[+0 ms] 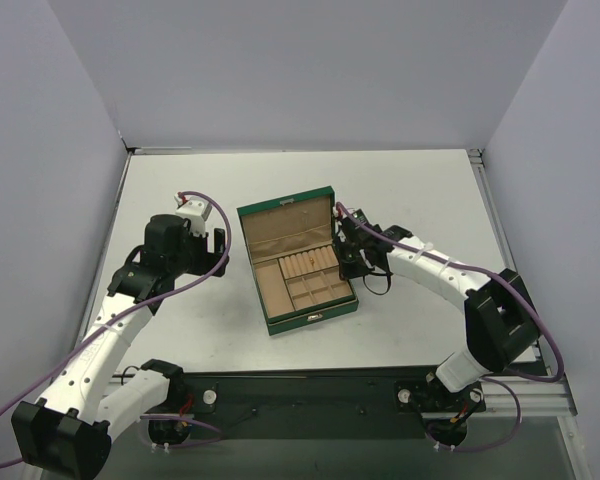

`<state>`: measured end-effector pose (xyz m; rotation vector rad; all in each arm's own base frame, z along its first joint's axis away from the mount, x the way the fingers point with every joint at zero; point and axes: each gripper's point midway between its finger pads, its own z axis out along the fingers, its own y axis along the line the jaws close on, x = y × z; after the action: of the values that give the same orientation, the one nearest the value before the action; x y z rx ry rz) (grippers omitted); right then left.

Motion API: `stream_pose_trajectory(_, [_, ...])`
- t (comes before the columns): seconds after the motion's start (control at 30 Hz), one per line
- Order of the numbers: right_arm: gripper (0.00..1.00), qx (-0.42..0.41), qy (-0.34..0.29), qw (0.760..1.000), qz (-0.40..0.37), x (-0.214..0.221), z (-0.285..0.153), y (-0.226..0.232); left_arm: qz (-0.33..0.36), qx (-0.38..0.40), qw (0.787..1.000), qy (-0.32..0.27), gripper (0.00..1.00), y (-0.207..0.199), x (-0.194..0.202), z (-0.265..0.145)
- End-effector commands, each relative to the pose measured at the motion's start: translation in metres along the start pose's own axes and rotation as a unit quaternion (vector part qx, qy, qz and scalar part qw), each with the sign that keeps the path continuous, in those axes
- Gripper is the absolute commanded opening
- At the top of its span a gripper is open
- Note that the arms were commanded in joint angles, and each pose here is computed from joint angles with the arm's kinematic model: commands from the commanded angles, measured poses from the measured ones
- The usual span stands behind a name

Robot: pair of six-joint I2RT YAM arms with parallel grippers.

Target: Organize the mixed jewelry

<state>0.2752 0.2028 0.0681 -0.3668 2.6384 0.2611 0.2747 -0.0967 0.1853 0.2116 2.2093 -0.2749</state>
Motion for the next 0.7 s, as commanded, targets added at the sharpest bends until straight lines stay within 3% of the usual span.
stream_pose_trajectory(0.0, [0.00, 0.018, -0.023, 1.000, 0.009, -0.005, -0.008, -0.005, 0.003, 0.005, 1.000, -0.020, 0.88, -0.001, -0.011, 0.000])
stream_pose_trajectory(0.67, [0.00, 0.021, -0.053, 0.998, 0.017, -0.014, -0.028, -0.010, 0.003, 0.005, 1.000, -0.018, 0.88, -0.001, -0.010, 0.000])
